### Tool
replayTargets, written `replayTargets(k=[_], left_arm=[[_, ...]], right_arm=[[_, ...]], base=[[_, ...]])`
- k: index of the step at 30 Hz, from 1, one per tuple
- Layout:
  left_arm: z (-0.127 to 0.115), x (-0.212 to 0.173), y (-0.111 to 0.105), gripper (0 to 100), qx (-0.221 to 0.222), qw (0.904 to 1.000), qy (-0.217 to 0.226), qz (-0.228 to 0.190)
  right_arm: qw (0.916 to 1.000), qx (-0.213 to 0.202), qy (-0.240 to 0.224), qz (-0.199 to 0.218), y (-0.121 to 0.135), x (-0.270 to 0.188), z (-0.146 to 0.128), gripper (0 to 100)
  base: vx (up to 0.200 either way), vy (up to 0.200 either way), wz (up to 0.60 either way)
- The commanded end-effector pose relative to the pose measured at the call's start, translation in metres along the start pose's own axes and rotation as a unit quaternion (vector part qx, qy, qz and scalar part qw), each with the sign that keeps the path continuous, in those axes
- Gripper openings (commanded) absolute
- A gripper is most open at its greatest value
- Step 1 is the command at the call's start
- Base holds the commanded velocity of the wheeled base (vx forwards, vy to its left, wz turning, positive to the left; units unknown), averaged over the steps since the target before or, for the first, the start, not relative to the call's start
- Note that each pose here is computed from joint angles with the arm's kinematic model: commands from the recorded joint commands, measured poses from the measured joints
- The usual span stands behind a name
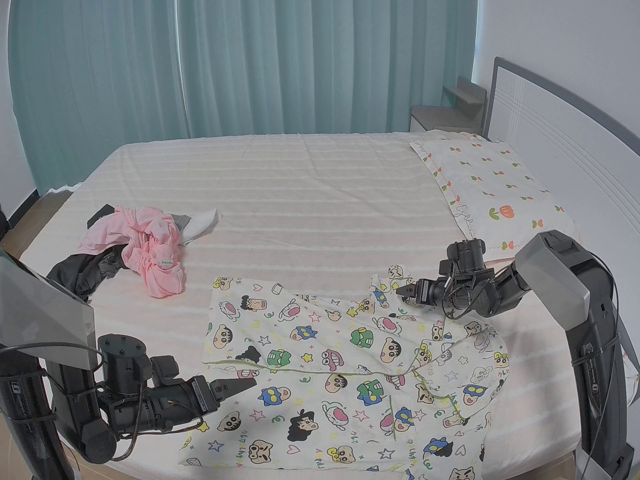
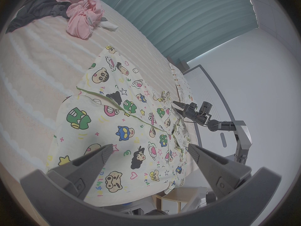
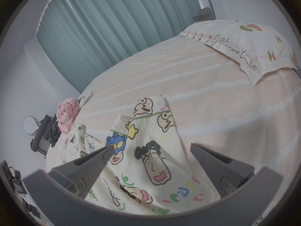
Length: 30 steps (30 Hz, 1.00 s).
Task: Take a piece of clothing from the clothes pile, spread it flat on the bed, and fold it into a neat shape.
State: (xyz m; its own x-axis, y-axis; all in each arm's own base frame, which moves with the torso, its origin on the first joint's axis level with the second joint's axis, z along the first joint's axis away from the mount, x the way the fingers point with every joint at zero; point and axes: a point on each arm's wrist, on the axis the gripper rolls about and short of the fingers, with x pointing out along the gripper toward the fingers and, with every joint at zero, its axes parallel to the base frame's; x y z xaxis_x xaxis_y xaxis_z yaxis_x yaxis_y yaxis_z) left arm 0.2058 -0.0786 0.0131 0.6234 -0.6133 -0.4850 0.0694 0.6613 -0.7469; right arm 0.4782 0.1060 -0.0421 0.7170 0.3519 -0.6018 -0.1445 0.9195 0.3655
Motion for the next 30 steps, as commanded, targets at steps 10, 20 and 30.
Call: replayTargets(k=[10, 20, 30], left_arm=[[0.0, 0.0, 0.002, 100, -0.002, 1.0, -0.001, 0.002], [0.0, 0.0, 0.002, 100, -0.002, 1.0, -0.002, 0.003], [0.002, 0.0, 0.002, 100, -0.002, 1.0, -0.005, 0.005]], right_arm=[[1.0, 0.008, -0.002, -0.005, -0.007, 0.006, 0.001, 0], [0.9994, 0.029, -0.016, -0.011, -0.017, 0.003, 0.008, 0], [0.9961, 0.062, -0.047, -0.043, -0.031, -0.001, 0.022, 0]], base=[[0.0, 0.0, 0.0], [0.0, 0.0, 0.0], [0.0, 0.0, 0.0]])
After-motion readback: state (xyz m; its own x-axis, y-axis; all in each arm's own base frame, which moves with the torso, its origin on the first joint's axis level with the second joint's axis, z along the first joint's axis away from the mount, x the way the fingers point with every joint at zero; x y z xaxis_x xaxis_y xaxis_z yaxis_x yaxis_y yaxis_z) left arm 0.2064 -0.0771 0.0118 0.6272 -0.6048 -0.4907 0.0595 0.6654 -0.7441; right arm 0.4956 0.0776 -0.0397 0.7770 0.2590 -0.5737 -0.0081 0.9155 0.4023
